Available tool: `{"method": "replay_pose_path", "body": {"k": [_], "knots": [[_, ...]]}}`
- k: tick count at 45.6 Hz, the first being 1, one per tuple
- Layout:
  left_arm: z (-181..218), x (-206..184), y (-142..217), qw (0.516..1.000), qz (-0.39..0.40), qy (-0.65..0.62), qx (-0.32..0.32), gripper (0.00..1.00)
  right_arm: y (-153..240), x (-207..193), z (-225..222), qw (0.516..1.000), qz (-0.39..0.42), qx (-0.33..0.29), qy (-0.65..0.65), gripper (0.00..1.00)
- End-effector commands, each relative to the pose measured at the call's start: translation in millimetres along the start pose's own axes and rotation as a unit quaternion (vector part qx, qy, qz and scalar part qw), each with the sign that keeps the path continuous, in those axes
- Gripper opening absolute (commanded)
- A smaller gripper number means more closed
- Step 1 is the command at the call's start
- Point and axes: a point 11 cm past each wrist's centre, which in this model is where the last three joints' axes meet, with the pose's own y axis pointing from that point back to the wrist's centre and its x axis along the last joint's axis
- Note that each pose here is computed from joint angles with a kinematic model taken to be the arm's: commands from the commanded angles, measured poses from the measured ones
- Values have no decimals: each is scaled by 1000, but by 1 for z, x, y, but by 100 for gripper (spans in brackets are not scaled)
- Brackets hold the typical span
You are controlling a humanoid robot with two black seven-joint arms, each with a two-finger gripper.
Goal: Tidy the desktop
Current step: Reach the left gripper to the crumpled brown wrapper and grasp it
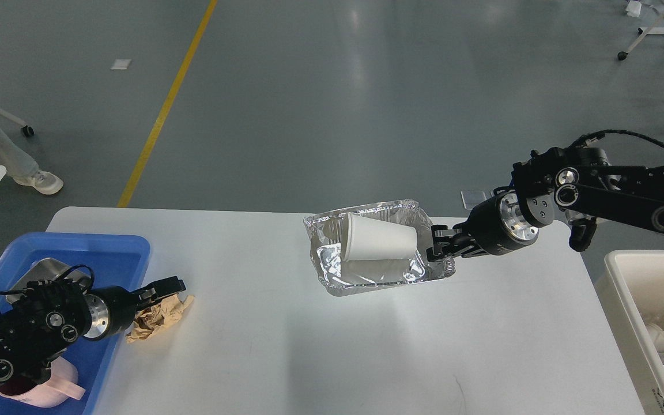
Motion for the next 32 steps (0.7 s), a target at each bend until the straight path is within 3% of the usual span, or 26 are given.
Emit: {"method": "replay_pose_path", "body": {"k": [1, 19, 32], "knots": [[-3, -2, 0, 1000, 0, 1, 3, 97, -1, -1, 1, 1000, -1, -1, -1, 0], [-2, -2, 0, 1000, 4, 1, 4, 94, -3, -3, 3, 1000, -3, -2, -3, 0], [-5, 2, 1, 1000, 24, 2, 5, 72, -5, -3, 2, 1000, -4, -1, -2, 0]]}}
